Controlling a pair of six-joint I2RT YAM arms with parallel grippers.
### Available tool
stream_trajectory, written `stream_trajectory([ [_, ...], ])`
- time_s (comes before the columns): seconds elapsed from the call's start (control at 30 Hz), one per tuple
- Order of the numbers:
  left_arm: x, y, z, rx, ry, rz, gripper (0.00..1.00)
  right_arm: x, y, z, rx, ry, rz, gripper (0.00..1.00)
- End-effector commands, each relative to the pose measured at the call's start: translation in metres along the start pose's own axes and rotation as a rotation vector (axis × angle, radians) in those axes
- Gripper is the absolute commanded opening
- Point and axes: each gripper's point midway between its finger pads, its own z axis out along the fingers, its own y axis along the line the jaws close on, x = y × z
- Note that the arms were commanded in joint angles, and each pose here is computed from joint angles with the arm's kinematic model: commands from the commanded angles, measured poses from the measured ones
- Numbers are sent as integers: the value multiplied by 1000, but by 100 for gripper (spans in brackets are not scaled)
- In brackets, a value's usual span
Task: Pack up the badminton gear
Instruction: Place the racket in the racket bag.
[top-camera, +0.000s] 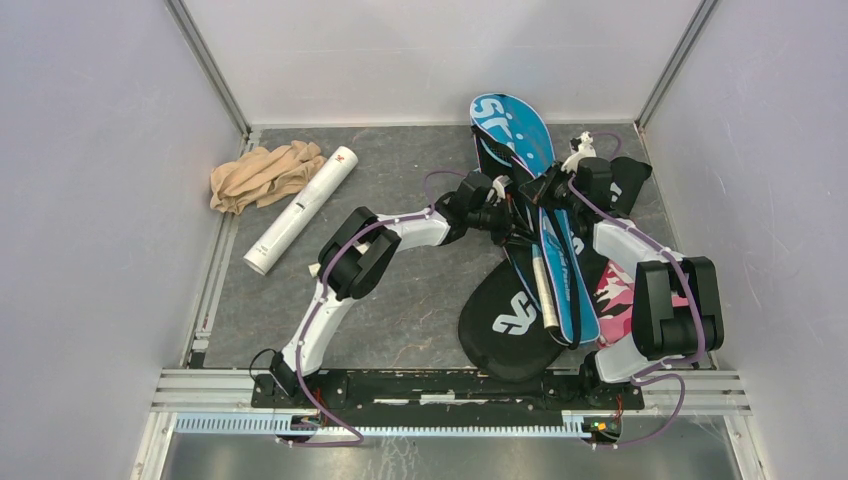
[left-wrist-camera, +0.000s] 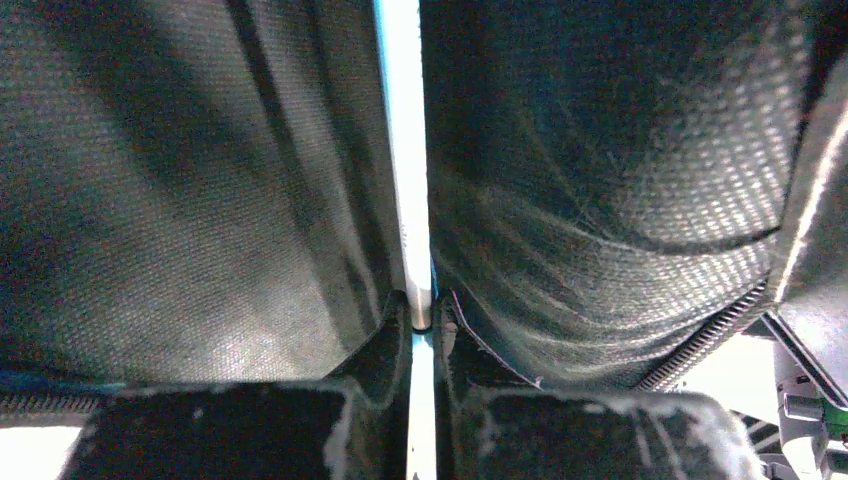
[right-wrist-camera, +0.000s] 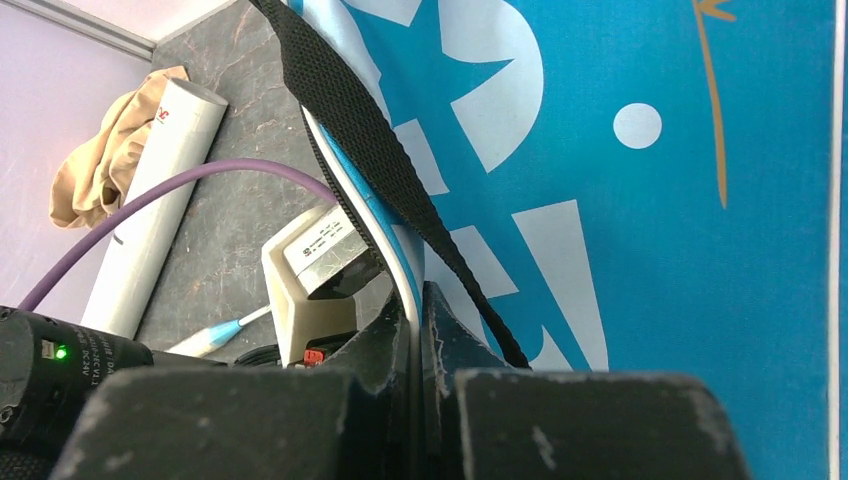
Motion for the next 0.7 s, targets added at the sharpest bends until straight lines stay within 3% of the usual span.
stream_trajectory([
  [0.0, -30, -35, -3, 121, -84, 33, 2, 3, 22, -6, -74, 11, -11, 0],
  [0.27, -37, -32, 7, 113, -84, 55, 6, -1, 25, -4, -77, 19, -33, 0],
  [0.67, -38, -46, 17, 252, -32, 151, 20, -6, 31, -8, -93, 43, -103, 0],
])
